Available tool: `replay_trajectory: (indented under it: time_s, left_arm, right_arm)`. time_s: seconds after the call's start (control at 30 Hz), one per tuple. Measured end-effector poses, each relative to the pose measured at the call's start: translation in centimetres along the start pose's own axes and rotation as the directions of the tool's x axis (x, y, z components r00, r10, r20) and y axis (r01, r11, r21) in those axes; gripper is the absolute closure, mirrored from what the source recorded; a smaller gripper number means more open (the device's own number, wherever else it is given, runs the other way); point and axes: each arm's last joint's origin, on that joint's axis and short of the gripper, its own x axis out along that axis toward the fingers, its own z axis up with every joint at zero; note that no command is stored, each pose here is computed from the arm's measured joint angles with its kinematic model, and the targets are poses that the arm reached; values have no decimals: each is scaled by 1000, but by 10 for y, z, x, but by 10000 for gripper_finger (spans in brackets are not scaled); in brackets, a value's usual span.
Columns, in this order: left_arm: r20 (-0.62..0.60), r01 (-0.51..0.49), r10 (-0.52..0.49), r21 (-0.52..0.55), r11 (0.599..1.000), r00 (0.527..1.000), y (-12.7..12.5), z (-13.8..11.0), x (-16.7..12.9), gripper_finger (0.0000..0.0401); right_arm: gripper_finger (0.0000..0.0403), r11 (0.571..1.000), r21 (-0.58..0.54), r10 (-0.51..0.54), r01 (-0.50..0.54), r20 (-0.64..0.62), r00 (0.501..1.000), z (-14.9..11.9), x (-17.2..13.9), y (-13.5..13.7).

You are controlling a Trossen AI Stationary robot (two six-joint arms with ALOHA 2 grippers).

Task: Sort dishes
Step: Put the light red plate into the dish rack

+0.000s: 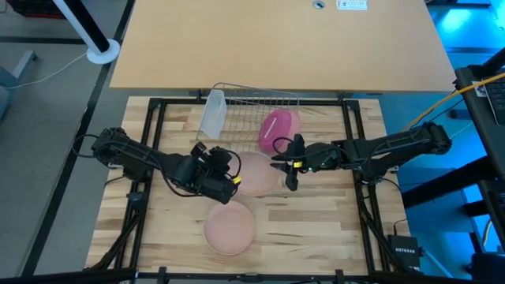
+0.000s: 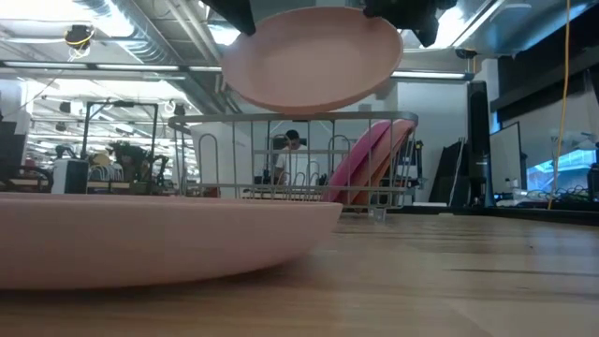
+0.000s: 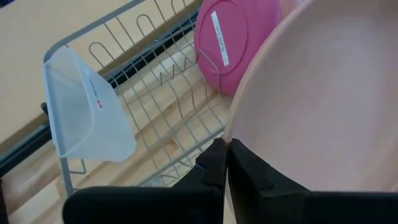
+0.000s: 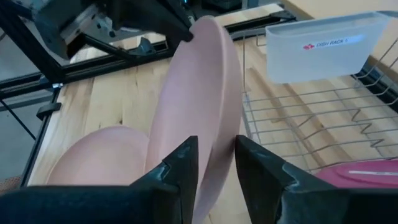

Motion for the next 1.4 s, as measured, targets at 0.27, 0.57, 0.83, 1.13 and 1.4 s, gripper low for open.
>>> replay_trajectory:
  time_s: [0.27, 0.57, 0.83, 1.13, 1.4]
  left_arm:
    - [9, 17, -17, 11, 1000, 1000, -3, -1, -3, 401]
    - [43, 83, -85, 49, 995, 995, -13, -3, -12, 401]
    - [63, 139, -146, 107, 984, 987, -21, -9, -25, 400]
    - [84, 211, -243, 275, 938, 966, -32, -16, -45, 372]
    - [91, 250, -305, 381, 890, 948, -35, -21, -66, 344]
  right_arm:
    - [292, 1000, -13, 4, -4, 1, 1000, -1, 4, 1]
    - [350, 991, -132, -32, 29, -19, 999, -4, 11, -1]
    - [383, 942, -320, -100, 103, 27, 995, -2, 12, -3]
    - [392, 859, -497, -68, 118, 118, 991, 8, 11, 1]
    - [392, 789, -591, -71, 168, 184, 980, 15, 10, 1]
